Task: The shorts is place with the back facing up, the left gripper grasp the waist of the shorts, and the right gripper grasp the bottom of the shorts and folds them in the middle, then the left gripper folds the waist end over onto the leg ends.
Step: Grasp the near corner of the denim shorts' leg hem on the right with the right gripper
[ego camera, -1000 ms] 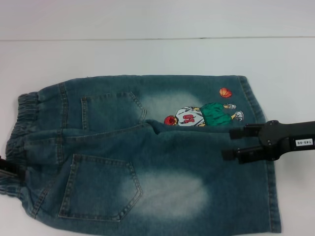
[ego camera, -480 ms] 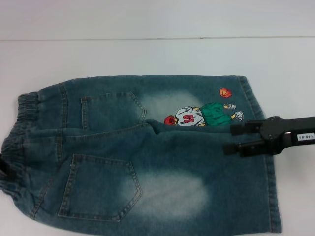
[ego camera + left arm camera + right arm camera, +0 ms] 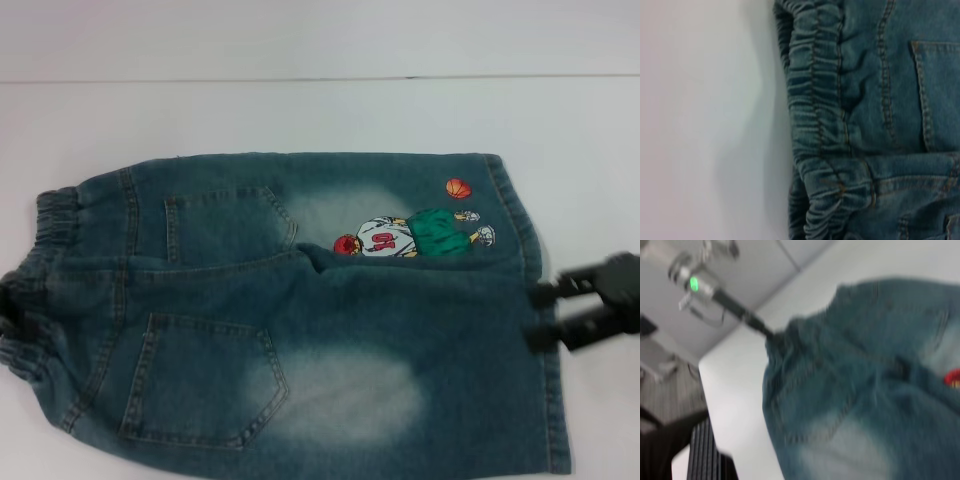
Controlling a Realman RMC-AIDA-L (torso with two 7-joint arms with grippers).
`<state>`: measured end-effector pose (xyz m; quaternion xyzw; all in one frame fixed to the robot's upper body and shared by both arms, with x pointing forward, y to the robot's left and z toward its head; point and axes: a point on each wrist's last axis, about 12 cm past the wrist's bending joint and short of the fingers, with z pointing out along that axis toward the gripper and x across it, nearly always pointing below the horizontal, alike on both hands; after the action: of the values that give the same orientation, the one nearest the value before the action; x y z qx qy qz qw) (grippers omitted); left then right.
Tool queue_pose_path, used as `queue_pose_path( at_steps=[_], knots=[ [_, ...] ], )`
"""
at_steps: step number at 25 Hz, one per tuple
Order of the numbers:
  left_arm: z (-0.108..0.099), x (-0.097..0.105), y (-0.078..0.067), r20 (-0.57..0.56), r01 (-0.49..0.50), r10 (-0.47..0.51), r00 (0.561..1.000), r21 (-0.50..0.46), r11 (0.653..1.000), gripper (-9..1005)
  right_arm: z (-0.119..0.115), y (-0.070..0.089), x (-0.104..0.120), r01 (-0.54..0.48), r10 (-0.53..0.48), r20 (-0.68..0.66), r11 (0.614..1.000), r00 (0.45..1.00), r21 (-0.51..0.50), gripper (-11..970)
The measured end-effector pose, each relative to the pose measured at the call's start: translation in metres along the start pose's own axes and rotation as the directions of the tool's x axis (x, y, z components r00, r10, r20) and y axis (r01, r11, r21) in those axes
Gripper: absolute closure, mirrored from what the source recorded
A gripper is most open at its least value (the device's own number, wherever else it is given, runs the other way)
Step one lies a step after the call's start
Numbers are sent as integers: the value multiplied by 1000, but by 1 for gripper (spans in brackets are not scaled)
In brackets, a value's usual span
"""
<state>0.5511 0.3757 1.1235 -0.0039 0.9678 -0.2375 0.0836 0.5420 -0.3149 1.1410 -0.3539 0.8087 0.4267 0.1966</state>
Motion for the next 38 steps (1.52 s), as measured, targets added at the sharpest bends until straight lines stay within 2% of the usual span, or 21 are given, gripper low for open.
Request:
queue_pose_path(
  at_steps=[8,14,28,38],
  knots=[
    [4,-6,-3,15,-3,3,1000,4,1000,965,-5,-1,15,-50,57,-212,998,976,39,15],
    [4,-10,-8,45,-6,4,999,44,999,965,2,-1,26,-92,106,-363,994,926,54,15],
    [5,-11,-9,56,-1,-2,998,63,998,966,23,0,28,-116,99,-459,993,883,-9,15],
    [6,-12,-10,68,-4,0,998,72,997,965,35,-5,25,-117,109,-498,993,860,16,15]
  ],
)
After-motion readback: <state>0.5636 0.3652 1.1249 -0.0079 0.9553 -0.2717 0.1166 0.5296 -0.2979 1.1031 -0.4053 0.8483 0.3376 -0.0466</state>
